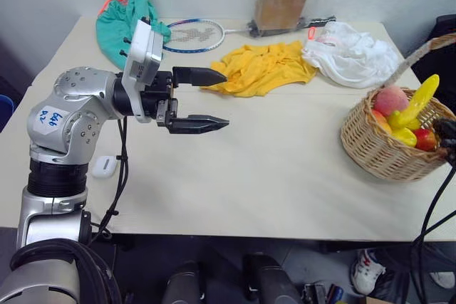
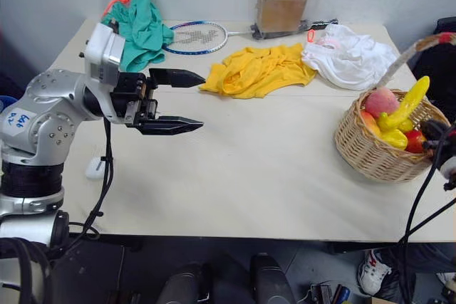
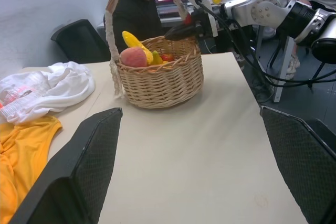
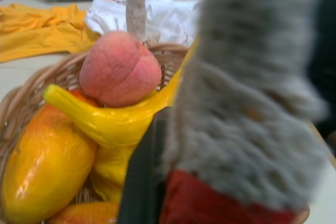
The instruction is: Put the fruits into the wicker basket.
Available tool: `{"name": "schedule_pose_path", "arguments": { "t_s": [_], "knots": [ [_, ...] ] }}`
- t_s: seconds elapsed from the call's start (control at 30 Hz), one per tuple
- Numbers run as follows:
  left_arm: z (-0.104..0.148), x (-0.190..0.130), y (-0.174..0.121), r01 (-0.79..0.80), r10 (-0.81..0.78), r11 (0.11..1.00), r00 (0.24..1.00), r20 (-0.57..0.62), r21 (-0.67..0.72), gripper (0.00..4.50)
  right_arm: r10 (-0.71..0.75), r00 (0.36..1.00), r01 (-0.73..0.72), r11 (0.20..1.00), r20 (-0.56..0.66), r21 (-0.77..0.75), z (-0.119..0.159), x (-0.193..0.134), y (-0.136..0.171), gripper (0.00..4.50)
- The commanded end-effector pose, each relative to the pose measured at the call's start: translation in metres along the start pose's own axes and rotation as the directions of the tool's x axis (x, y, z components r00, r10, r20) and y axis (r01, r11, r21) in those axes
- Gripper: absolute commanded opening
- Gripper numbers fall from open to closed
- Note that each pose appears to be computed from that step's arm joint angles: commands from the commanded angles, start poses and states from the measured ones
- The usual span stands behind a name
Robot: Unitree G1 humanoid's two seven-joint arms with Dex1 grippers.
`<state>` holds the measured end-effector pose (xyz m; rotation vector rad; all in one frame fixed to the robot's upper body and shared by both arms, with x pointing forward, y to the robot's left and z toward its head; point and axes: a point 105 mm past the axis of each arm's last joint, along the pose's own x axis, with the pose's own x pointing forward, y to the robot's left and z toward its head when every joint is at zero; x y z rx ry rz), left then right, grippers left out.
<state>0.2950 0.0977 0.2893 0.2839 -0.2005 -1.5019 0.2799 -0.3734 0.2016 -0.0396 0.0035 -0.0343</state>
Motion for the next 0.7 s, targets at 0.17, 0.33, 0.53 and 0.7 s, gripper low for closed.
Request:
{"name": "schedule_pose_path", "arguments": {
  "t_s": [0.17, 0.33, 0.53, 0.7],
  "knots": [
    [0.005, 0.001, 0.0, 0.03, -0.03, 0.999, 0.999, 0.016, 0.014, 4.42, 0.036, 0.999, -0.037, 0.993, -0.016, -0.108, 0.018, -0.048, 0.005, 3.29],
    [0.001, -0.001, 0.006, 0.034, -0.034, 0.999, 0.999, 0.022, -0.009, 4.42, 0.137, 0.986, -0.148, 0.982, -0.092, -0.121, 0.03, -0.088, 0.011, 4.45],
    [-0.002, -0.011, 0.008, 0.069, -0.068, 0.997, 0.997, 0.019, -0.03, 4.42, 0.218, 0.955, -0.238, 0.968, -0.201, -0.079, 0.068, -0.152, -0.006, 4.45],
    [0.0, -0.017, 0.007, 0.088, -0.087, 0.995, 0.996, 0.022, -0.035, 4.42, 0.238, 0.943, -0.255, 0.966, -0.234, -0.047, 0.075, -0.165, -0.011, 4.45]
  ]
}}
